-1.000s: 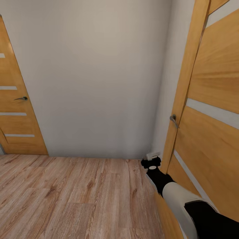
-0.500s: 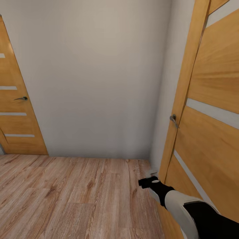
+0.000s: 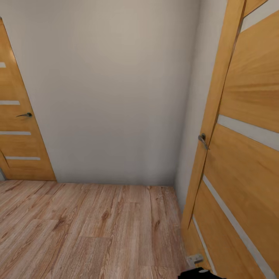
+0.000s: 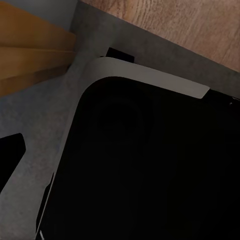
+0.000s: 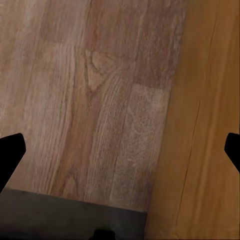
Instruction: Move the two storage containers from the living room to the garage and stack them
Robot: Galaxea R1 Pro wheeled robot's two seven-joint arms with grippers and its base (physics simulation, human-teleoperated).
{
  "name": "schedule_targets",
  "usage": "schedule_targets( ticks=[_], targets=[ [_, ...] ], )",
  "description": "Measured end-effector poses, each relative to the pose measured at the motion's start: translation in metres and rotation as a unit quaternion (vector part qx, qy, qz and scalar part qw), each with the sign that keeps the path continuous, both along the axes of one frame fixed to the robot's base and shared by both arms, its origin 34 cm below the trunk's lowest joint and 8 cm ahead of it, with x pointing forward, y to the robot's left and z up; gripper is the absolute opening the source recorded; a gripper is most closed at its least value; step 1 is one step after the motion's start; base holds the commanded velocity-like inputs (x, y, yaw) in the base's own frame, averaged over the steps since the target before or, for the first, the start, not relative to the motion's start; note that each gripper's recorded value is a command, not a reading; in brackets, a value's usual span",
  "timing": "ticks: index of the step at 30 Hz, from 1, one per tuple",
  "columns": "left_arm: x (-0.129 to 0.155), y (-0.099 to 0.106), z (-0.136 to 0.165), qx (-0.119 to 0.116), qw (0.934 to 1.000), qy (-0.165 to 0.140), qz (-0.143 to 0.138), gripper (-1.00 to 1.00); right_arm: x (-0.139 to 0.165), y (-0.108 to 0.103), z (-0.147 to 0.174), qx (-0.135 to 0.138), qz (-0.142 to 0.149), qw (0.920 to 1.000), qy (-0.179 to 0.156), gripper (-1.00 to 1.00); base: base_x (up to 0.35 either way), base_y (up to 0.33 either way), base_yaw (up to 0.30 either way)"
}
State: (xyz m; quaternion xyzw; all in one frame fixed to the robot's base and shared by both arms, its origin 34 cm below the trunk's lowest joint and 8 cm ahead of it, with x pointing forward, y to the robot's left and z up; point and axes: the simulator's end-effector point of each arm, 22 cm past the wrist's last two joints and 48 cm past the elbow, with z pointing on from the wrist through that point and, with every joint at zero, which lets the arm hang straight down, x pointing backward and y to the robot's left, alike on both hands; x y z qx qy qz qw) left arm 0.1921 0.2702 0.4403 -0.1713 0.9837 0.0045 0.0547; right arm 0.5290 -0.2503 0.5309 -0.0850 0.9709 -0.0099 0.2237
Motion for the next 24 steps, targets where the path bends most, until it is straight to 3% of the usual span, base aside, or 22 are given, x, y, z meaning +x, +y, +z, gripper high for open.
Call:
schedule_targets(
  ticks=[8,11,19,24],
  targets=[
    [0.0,0.0,0.0,0.001,1.0,0.0,0.001,1.0,-0.166,0.017,-0.065,0.037,0.021,0.9933,0.108,1.0,0.0,0.0,0.0],
    [0.0,0.0,0.0,0.001,1.0,0.0,0.001,1.0,-0.204,0.016,-0.074,0.039,0.023,0.9918,0.119,1.0,0.0,0.0,0.0],
    [0.0,0.0,0.0,0.001,1.0,0.0,0.001,1.0,-0.244,-0.015,-0.081,0.023,0.019,0.9921,0.121,1.0,0.0,0.0,0.0],
    [0.001,0.0,0.0,0.001,1.0,-0.001,0.0,1.0,-0.247,-0.017,-0.082,0.02,0.017,0.9925,0.119,1.0,0.0,0.0,0.0]
  ],
)
